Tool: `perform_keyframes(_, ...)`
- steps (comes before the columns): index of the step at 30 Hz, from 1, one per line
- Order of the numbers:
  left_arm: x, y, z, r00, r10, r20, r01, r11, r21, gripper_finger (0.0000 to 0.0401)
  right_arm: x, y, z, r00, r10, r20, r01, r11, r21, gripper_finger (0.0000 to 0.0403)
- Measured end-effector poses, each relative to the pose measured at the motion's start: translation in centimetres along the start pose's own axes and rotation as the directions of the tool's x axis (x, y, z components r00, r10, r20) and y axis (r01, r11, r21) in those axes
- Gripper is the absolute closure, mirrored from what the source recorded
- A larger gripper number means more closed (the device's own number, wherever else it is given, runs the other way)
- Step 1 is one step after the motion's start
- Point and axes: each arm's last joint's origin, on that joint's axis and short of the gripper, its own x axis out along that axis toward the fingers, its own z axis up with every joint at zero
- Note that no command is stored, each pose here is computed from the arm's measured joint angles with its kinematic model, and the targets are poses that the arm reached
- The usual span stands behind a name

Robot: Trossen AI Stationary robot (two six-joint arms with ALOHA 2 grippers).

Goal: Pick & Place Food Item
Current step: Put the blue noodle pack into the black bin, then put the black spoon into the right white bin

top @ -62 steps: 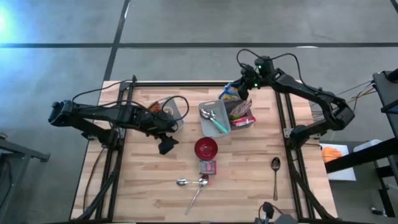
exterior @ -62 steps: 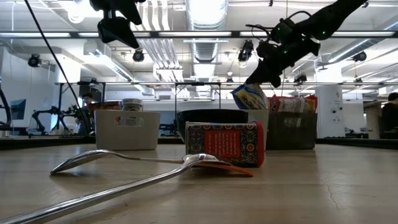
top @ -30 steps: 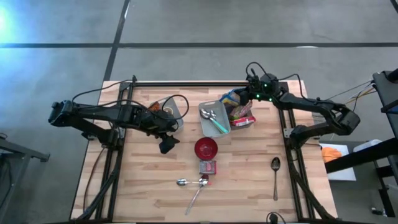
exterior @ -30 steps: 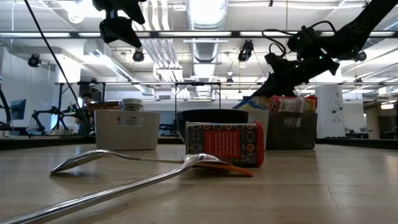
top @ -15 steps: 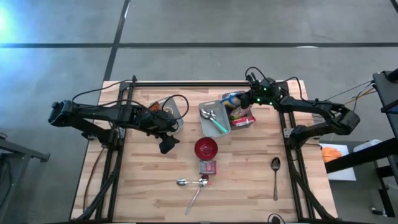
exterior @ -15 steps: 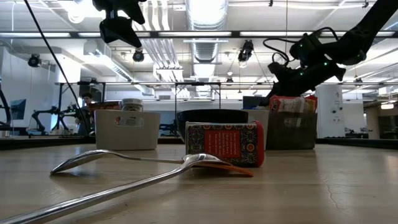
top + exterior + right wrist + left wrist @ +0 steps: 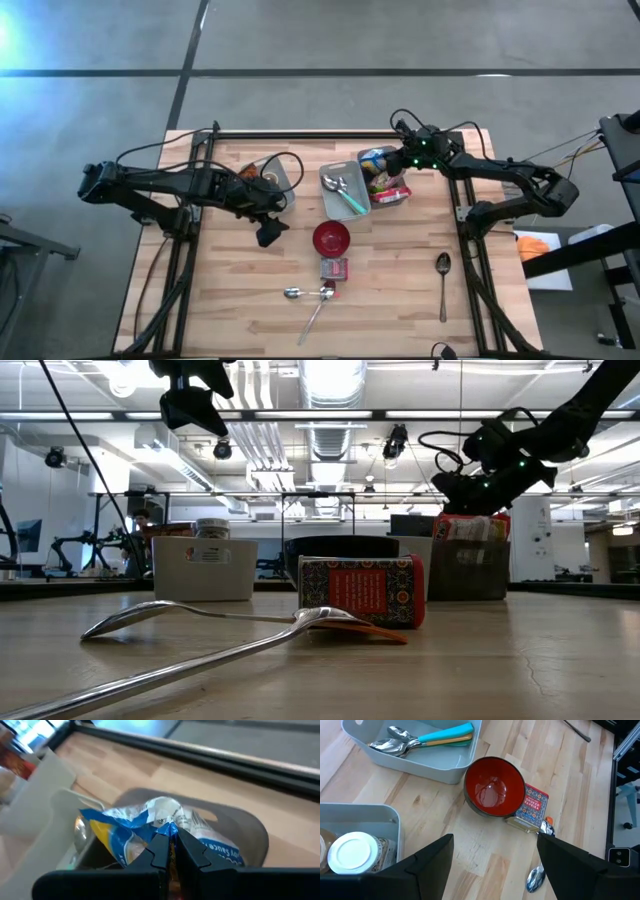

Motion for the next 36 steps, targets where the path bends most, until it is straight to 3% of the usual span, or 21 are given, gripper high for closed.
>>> perform_keyframes(11,0.0,0.0,0.0,1.000,0.000,0.000,0.000,1.000,0.000,0.0108,-0.3,1.3,2.9,1.000,0.014,-0.025,-0.016,0.998,-0.065,0.0394)
perform_keyframes(15,0.0,0.0,0.0,1.000,0.000,0.000,0.000,1.000,0.000,0.0108,-0.5,1.6,3.6,0.993,-0.032,-0.114,0.025,0.998,-0.066,0.0386)
perform_keyframes(21,0.0,0.0,0.0,1.000,0.000,0.000,0.000,1.000,0.003,0.0108,0.0,1.3,3.3,0.967,-0.088,-0.238,0.079,0.996,-0.045,0.0302)
perform_keyframes(27,0.0,0.0,0.0,1.000,0.000,0.000,0.000,1.000,0.008,0.0108,-0.2,1.5,3.6,0.974,-0.079,-0.214,0.077,0.997,-0.017,0.0222)
perform_keyframes(36,0.0,0.0,0.0,1.000,0.000,0.000,0.000,1.000,0.009,0.0108,-2.2,2.3,4.6,0.989,-0.074,-0.127,0.073,0.997,-0.014,0.0202)
